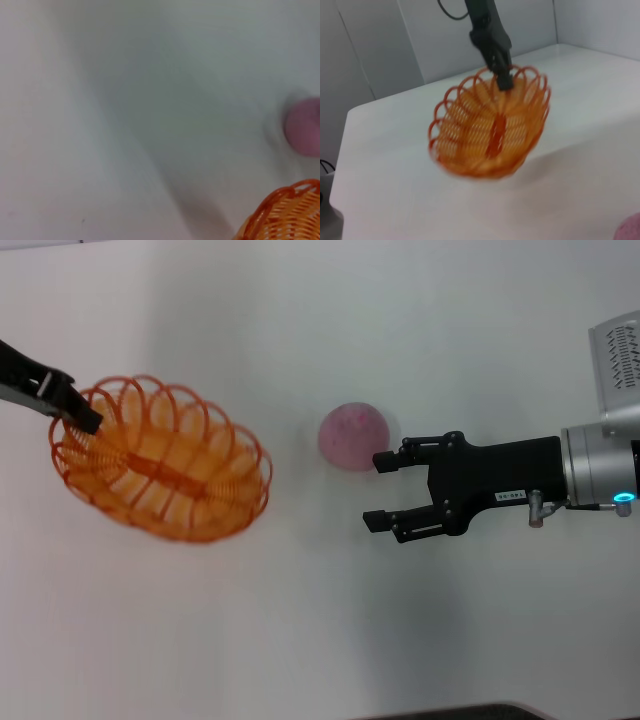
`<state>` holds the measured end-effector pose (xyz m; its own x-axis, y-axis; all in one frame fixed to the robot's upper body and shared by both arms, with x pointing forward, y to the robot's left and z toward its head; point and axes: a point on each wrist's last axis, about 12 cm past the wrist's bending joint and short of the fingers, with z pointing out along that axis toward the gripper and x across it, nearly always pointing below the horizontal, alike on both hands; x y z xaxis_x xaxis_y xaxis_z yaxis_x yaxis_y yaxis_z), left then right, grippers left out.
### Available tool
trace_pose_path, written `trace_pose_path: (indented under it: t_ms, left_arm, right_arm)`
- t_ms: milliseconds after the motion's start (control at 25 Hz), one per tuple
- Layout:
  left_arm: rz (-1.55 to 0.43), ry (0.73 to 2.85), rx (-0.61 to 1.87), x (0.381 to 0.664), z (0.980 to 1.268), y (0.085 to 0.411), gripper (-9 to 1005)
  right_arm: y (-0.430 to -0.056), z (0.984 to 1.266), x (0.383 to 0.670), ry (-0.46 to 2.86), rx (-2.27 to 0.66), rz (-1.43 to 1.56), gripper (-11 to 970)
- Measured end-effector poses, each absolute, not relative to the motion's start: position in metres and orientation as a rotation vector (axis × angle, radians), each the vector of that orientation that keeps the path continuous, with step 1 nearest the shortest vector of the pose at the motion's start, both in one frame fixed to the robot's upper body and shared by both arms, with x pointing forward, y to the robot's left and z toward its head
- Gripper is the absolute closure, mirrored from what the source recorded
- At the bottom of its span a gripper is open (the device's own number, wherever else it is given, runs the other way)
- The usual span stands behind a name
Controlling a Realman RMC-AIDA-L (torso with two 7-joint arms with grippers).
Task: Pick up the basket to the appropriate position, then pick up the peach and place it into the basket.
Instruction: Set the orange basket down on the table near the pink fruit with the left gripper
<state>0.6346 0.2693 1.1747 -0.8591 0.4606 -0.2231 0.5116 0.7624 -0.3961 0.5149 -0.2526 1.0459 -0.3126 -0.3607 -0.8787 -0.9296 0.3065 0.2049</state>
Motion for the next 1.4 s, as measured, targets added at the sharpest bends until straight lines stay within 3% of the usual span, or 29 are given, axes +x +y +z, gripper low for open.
trace_pose_path:
  t_ms: [240, 440, 640, 1000, 1400]
  left_arm:
    - [-0.802, 2.886, 0.504, 0.624, 1.162, 0.284, 927]
    - [-1.028, 2.845, 0.229, 0.604, 1.139, 0.29, 927]
    - [-1.15, 2.81, 0.1, 0.583, 1.121, 0.288, 927]
    - [-1.078, 2.767, 0.073, 0.559, 1.106, 0.271, 927]
    - [-0.951, 2.798, 0.068, 0.559, 1.096, 0.267, 928]
  right_arm:
    - [-0.254, 1.044, 0.513, 1.84, -1.146, 0.972, 121]
    - [-0.254, 1.043, 0.511, 1.845, -1.14, 0.981, 121]
    - [-0.254, 1.042, 0.511, 1.847, -1.138, 0.979, 121]
    - [-0.257, 1.043, 0.511, 1.85, -1.131, 0.968, 121]
    - [-0.258, 1.042, 0.509, 1.85, -1.129, 0.964, 121]
